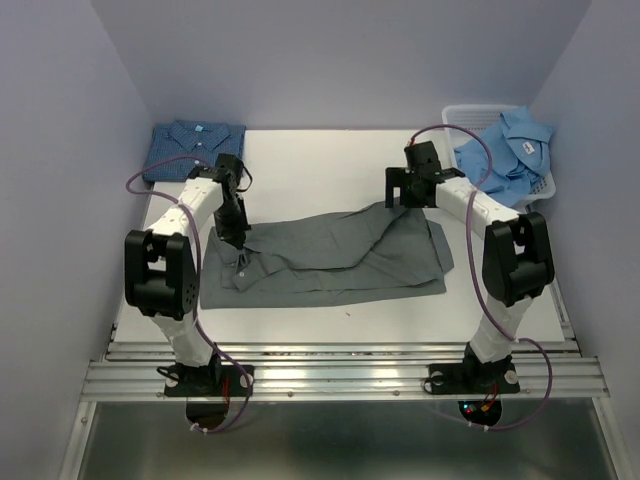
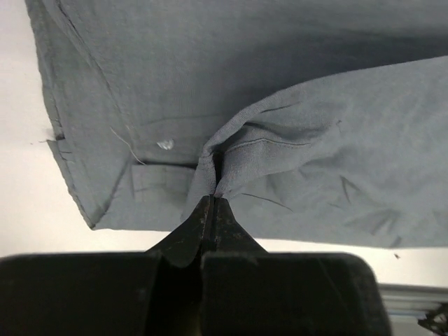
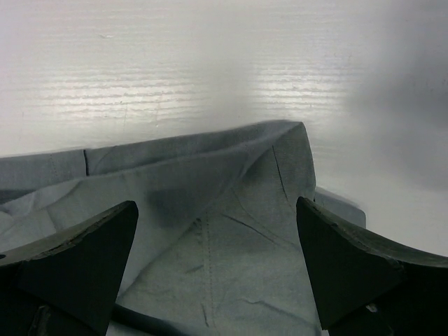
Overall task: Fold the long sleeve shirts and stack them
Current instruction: Fold the shirt
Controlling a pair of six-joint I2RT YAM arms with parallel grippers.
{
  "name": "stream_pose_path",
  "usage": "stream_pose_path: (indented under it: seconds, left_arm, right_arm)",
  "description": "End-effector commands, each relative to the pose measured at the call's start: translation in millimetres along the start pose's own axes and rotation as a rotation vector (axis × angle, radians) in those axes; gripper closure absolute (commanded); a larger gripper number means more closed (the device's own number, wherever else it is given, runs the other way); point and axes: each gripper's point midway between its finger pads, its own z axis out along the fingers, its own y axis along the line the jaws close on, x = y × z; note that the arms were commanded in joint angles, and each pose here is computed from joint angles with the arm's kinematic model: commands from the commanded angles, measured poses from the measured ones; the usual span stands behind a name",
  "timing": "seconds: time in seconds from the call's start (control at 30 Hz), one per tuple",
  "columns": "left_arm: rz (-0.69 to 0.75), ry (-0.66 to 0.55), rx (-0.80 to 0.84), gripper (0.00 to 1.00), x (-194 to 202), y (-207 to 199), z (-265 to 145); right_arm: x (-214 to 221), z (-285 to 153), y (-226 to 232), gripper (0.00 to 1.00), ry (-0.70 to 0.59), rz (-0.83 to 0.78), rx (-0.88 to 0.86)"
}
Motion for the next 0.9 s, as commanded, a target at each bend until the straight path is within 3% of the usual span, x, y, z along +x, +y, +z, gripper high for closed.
stream_pose_path:
  seconds: [0.0, 0.13, 0.2, 0.23, 0.33, 0.4, 0.43, 0.57, 0.73, 0.87]
  left_arm:
    - [-0.011, -0.069, -0.111, 1.00, -26.9, 14.1, 2.6]
    - [-0.021, -0.094, -0.180, 0.98, -41.2, 22.7, 8.7]
    - [-0.006, -0.089, -0.134, 0.89, -45.7, 12.5, 14.0]
    - [-0.004, -0.084, -0.136, 0.80, -45.0, 11.6, 15.7]
    - [0.004, -0.097, -0.158, 0.77, -49.1, 11.6, 13.9]
    - [-0.004, -0.136, -0.204, 0.53, -57.6, 18.3, 3.4]
    - [-0.014, -0.162, -0.261, 0.02, -62.3, 28.4, -3.9]
    - [-0.077, -0.268, -0.346, 0.01, -83.5, 39.7, -40.0]
    - [-0.047, -0.367, -0.079, 0.01, -92.8, -10.1, -61.1]
    - [-0.035, -0.378, 0.021, 0.01, -86.2, -29.6, -59.0]
  right_arm:
    - [-20.6, -26.0, 0.4, 0.00, -0.085, 0.001, -0.027]
    - [-13.7, -32.4, 1.6, 0.00, -0.080, 0.003, -0.048]
    - [-11.5, -34.8, 5.0, 0.00, -0.078, -0.001, -0.073]
    - [-9.9, -35.0, 5.4, 0.00, -0.076, -0.001, -0.077]
    - [-8.1, -35.6, 7.3, 0.00, -0.071, -0.003, -0.090]
    - [-9.9, -35.9, 9.2, 0.00, -0.077, -0.001, -0.099]
    - [-11.6, -35.6, 10.1, 0.00, -0.082, 0.003, -0.102]
    - [-22.7, -43.1, 36.1, 0.00, -0.103, -0.010, -0.246]
    - [-38.3, -60.3, 103.9, 0.00, -0.170, -0.058, -0.539]
    - [-45.1, -42.9, 127.8, 0.00, -0.142, -0.103, -0.535]
